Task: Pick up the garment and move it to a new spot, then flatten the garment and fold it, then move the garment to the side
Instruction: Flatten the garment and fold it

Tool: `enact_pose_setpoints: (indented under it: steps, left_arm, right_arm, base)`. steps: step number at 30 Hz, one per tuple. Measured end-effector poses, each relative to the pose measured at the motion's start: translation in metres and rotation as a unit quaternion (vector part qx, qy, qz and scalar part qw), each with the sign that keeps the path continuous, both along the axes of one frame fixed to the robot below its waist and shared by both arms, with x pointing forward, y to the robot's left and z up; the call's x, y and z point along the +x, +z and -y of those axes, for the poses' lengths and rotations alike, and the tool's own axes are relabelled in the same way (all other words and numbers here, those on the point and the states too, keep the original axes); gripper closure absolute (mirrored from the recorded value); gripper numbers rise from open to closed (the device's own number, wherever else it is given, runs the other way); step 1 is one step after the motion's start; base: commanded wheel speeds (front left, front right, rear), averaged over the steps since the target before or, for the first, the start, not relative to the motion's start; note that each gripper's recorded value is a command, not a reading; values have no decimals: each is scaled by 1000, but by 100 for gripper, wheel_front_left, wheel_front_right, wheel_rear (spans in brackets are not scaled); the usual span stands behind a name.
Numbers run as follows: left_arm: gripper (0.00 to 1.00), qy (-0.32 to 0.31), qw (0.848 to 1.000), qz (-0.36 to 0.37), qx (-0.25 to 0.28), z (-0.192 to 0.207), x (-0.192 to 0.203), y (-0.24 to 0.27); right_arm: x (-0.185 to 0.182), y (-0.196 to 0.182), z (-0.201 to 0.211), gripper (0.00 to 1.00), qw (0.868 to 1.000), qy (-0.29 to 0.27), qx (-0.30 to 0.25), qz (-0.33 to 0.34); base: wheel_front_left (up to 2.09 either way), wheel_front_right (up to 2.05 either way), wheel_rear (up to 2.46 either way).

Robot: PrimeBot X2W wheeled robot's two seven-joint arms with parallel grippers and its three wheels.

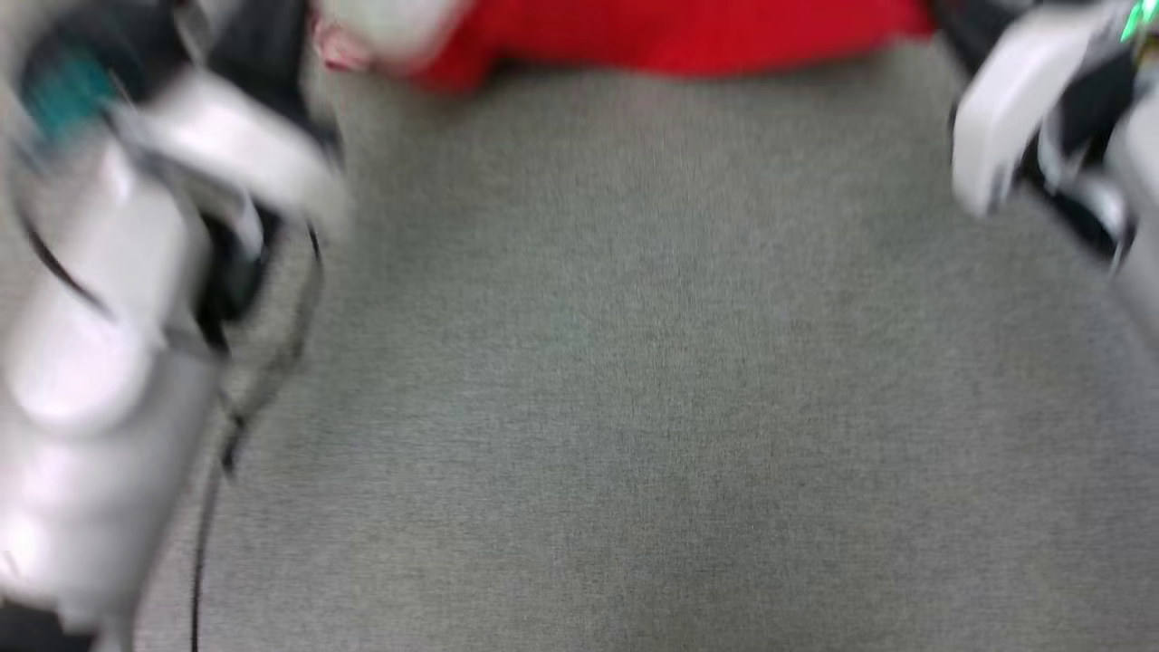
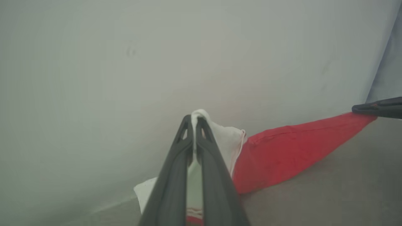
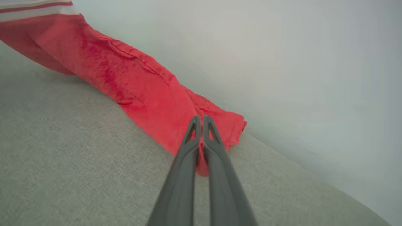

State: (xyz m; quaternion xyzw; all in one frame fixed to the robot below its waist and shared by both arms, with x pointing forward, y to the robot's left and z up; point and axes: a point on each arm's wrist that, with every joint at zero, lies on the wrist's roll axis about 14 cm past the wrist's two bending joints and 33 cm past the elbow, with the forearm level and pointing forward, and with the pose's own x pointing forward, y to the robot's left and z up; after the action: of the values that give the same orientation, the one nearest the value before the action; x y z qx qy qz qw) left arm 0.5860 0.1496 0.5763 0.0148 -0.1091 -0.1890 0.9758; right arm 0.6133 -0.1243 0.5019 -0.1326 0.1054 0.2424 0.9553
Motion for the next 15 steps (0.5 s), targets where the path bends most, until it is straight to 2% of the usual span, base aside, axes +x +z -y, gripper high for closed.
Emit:
enact_pose_setpoints:
  steps: [8,15]
  left_arm:
    - [100,26,997,-77,-11,-13,-100,-50]
    - [100,49,984,-172,-14,-24,-191,-103]
  right_arm:
    - [-89,-43,18,100,997,5,4,-76]
    - [-162,-63,37,100,993,-9,23,-118]
  base:
    - [0,0,0]
    - [0,0,0]
